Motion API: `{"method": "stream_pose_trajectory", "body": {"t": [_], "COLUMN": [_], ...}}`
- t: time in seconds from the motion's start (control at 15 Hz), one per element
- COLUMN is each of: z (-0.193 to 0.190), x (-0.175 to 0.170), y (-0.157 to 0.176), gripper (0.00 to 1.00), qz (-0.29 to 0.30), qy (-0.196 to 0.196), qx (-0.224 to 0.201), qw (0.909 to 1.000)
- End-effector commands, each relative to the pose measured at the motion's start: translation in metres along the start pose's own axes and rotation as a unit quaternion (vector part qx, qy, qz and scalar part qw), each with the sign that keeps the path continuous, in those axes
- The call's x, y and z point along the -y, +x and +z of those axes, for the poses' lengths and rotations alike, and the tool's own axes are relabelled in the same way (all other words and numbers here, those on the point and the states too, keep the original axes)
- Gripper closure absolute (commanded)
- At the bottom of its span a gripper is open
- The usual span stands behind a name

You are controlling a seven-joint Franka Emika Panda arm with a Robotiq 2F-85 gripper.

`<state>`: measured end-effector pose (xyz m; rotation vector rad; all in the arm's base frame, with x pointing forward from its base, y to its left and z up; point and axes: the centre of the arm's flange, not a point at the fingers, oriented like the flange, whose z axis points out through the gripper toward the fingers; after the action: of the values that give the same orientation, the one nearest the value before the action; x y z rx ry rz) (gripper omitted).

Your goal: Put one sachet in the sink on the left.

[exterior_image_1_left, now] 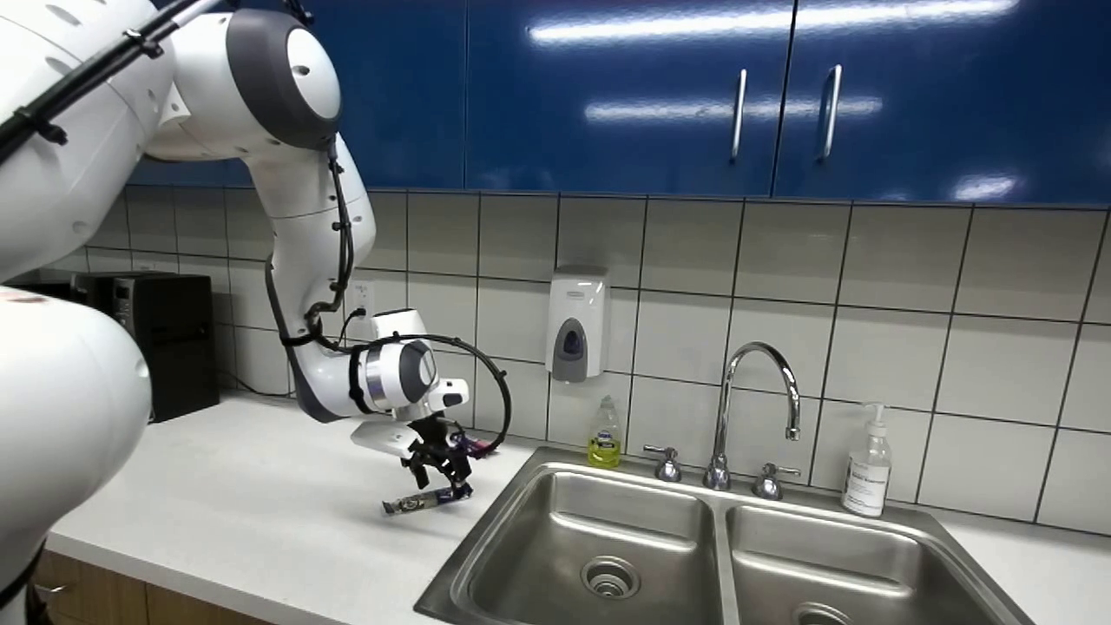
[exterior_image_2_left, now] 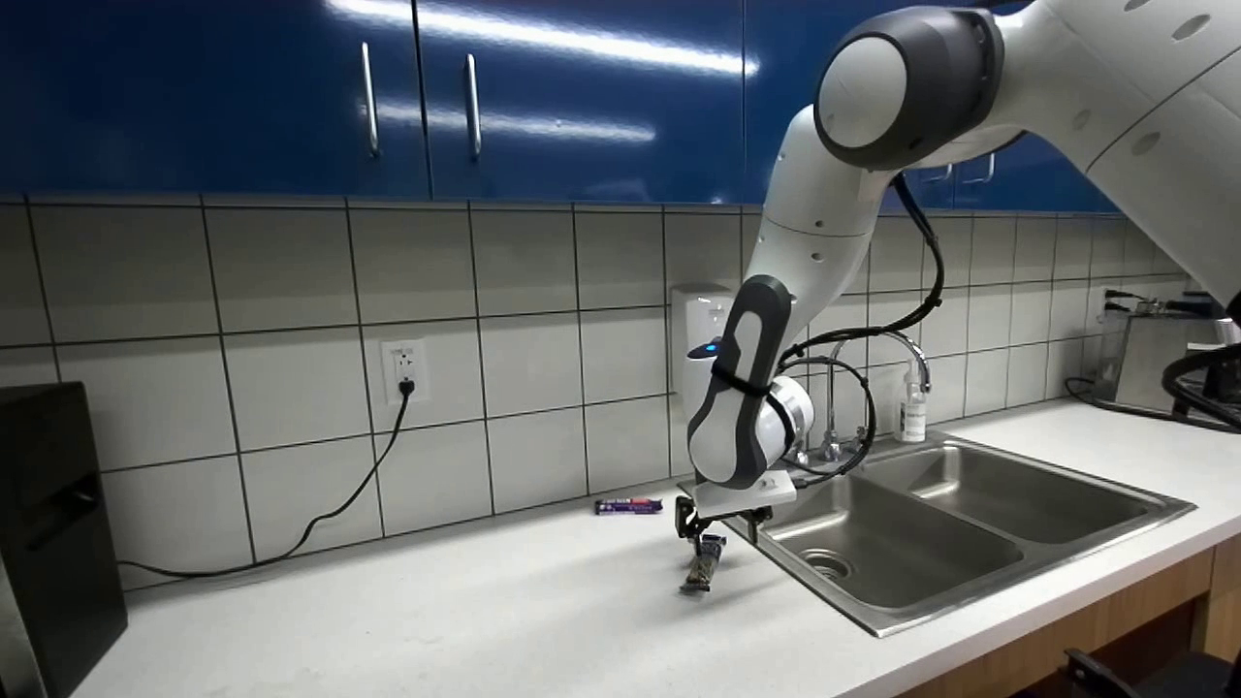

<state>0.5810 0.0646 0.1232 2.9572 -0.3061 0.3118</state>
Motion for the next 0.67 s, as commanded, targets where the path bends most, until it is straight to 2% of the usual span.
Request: {"method": "stream_pose_trajectory", "body": {"t": [0.0,0.2,0.6], "z": [0.005,0.007,0.007], "x": [0.005,0.008,0.021], "y": [0.015,0.019,0.021], "gripper": [0.0,0.0,0.0], "qz": [0.035,0.08,0.125], "qy": [0.004,0.007,0.019], "qx": [0.0,0.013,0.035], "qw": [0.9994,0.9967,0.9913]}}
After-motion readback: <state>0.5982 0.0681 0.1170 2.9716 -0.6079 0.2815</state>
